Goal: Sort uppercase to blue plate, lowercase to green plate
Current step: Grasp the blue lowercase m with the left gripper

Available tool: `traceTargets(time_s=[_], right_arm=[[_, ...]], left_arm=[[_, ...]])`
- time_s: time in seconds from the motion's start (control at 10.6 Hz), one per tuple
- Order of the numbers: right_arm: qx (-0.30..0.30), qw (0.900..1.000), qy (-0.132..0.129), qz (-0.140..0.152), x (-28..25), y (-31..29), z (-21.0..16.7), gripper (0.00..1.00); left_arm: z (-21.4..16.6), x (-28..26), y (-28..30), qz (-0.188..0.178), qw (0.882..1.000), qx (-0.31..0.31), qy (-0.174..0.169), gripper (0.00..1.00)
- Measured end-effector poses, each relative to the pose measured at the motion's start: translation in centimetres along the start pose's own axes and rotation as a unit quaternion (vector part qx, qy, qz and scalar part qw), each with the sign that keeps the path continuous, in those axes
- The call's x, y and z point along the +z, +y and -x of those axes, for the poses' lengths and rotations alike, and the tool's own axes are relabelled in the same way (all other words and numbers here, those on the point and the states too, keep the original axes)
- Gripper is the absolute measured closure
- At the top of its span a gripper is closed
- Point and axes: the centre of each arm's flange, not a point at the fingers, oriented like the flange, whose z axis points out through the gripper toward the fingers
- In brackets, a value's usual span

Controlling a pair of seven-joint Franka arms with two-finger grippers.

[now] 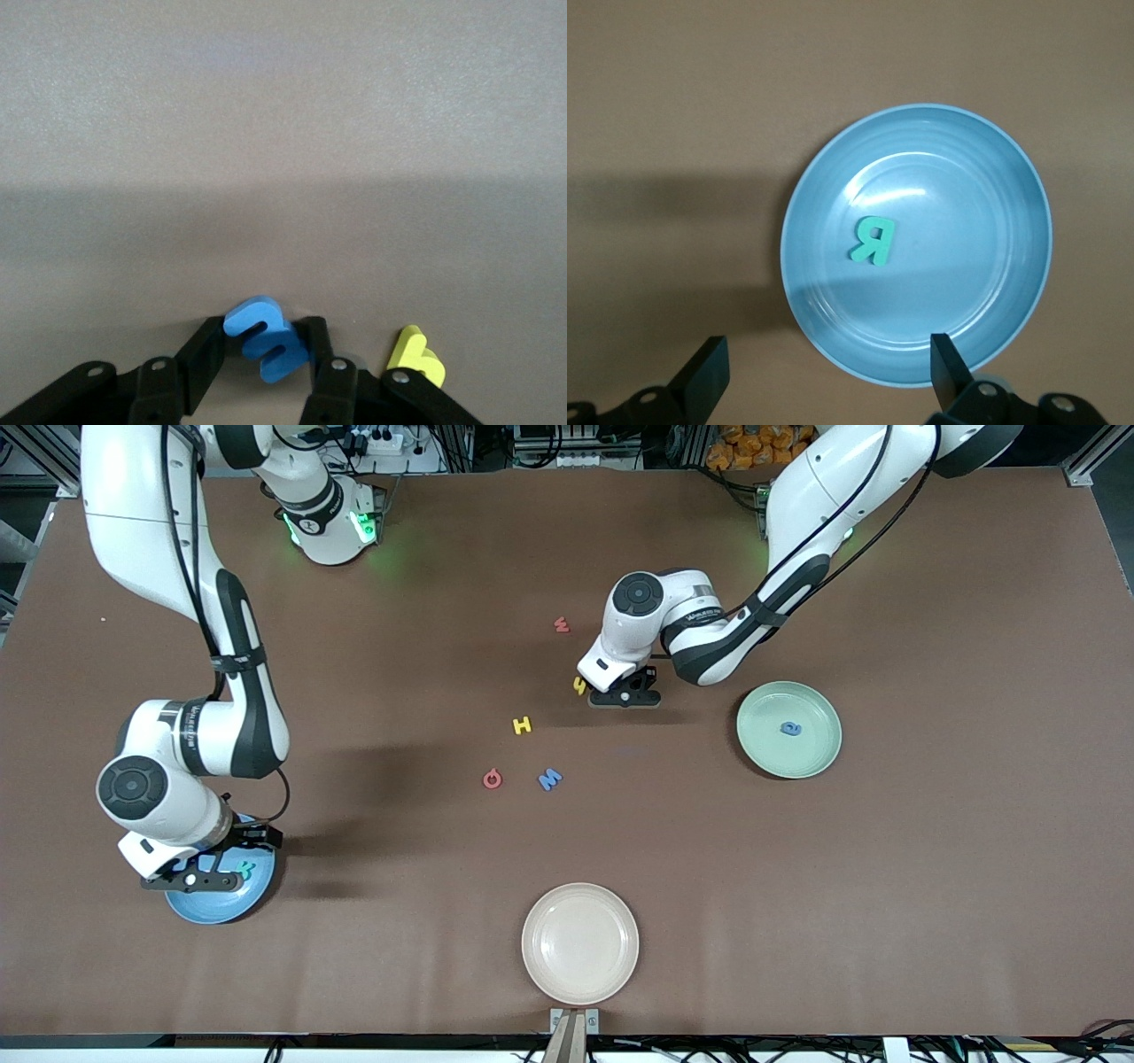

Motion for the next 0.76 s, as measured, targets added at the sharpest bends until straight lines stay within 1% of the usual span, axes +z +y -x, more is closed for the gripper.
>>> traceTargets(time_s=[0.09, 0.28, 0.47, 0.57, 0.66, 0.76], right_arm=[[0.002, 1.0, -0.004, 0.0, 0.3, 0.5, 0.2, 0.0], [0.007, 1.0, -0.011, 0.001, 1.0, 1.3, 0.6, 0.0], [0.008, 1.0, -0.013, 0.0, 0.8, 1.6, 0.6, 0.0], [0.009, 1.0, -0.012, 0.0, 0.7, 1.6, 0.6, 0.0], [0.009, 1.0, -0.012, 0.0, 0.5, 1.6, 0.6, 0.0], [0.009, 1.0, -0.013, -0.001, 0.4, 1.6, 0.6, 0.0]], left_arm=[[0.0, 0.0, 0.0, 0.0, 1.0, -0.001, 0.0, 0.54], [-0.1, -0.1, 0.0, 0.0, 1.0, -0.003, 0.001, 0.58], [-0.1, -0.1, 0.0, 0.001, 1.0, -0.005, 0.001, 0.6], [-0.2, -0.1, 0.0, 0.001, 1.0, -0.006, 0.001, 0.65], [-0.2, -0.3, 0.1, 0.002, 1.0, -0.006, 0.003, 0.68], [-0.3, -0.3, 0.1, 0.003, 1.0, -0.006, 0.003, 0.68]])
